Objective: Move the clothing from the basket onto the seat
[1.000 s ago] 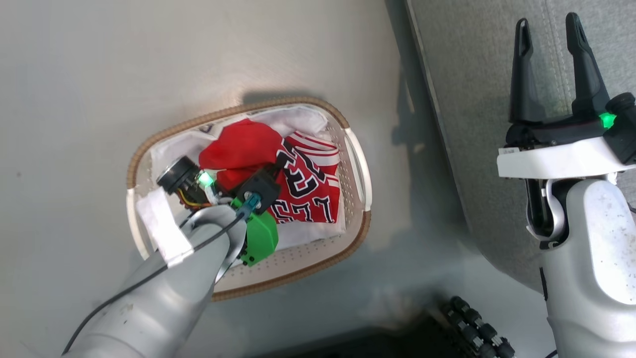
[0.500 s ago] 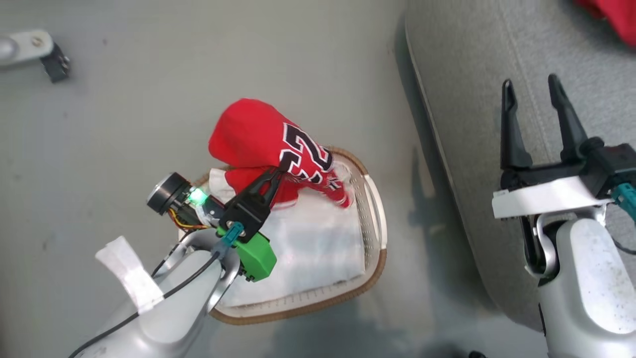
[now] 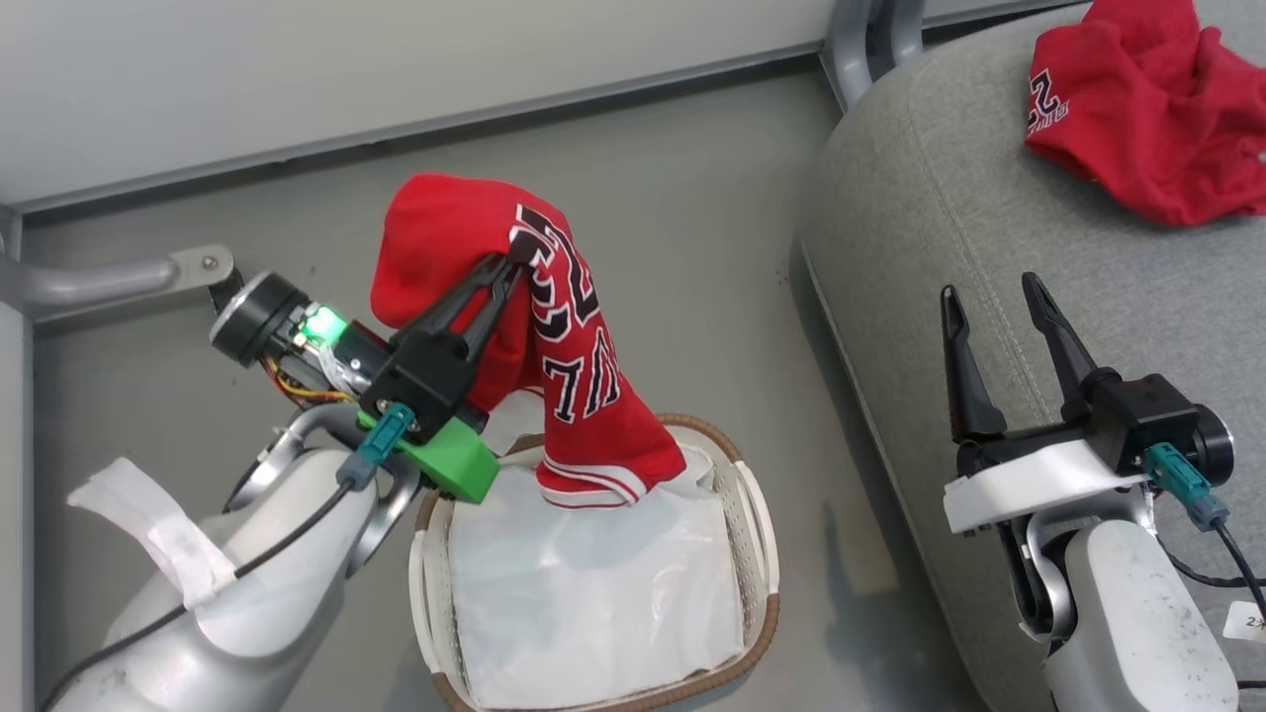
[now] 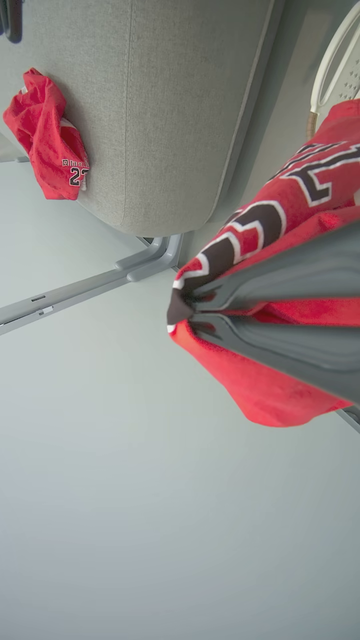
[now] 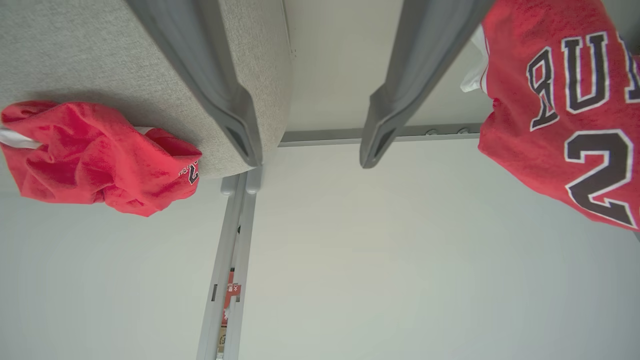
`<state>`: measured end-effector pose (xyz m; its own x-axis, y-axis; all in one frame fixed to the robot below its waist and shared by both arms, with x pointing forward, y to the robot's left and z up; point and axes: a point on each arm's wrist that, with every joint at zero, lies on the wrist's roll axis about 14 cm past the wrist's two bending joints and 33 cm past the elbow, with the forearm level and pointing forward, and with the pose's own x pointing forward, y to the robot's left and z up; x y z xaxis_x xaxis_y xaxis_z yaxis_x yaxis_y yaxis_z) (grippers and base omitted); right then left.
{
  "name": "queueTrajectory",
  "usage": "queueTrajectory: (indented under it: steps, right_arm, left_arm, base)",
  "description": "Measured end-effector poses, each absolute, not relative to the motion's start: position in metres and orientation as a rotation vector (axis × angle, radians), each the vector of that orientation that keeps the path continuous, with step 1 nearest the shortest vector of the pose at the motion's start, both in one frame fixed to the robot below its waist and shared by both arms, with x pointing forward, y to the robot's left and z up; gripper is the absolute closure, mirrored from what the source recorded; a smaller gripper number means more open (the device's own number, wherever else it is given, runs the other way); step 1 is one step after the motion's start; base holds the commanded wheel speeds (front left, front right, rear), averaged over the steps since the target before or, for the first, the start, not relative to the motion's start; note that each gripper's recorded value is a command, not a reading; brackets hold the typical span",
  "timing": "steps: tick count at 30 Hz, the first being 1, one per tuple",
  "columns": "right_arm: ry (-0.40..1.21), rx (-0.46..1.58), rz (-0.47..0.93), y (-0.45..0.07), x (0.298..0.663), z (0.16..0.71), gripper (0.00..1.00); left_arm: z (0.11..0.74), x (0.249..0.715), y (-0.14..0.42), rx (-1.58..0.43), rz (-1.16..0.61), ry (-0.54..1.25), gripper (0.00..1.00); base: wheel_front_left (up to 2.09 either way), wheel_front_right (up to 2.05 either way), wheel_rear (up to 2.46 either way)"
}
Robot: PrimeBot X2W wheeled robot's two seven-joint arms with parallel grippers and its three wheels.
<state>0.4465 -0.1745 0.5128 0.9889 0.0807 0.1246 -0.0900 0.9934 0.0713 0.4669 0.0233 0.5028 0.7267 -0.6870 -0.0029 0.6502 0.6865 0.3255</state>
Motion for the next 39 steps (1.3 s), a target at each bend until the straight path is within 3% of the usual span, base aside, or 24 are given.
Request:
queueTrajectory:
  steps: [13, 39]
  right_arm:
    - [-0.204, 0.073, 0.175, -0.146, 0.427, 0.550, 0.00]
    - [-0.224, 0.005, 0.635, -0.001, 0.438, 0.579, 0.00]
  left_arm:
    - [0.637, 0.484, 0.012, 0.440, -0.738, -0.426, 1.00]
    - [0.710, 0.469, -0.019, 0.479, -0.772, -0.568, 1.00]
  base:
    - [0.00, 0.00, 0.00]
    - [0.00, 0.00, 0.00]
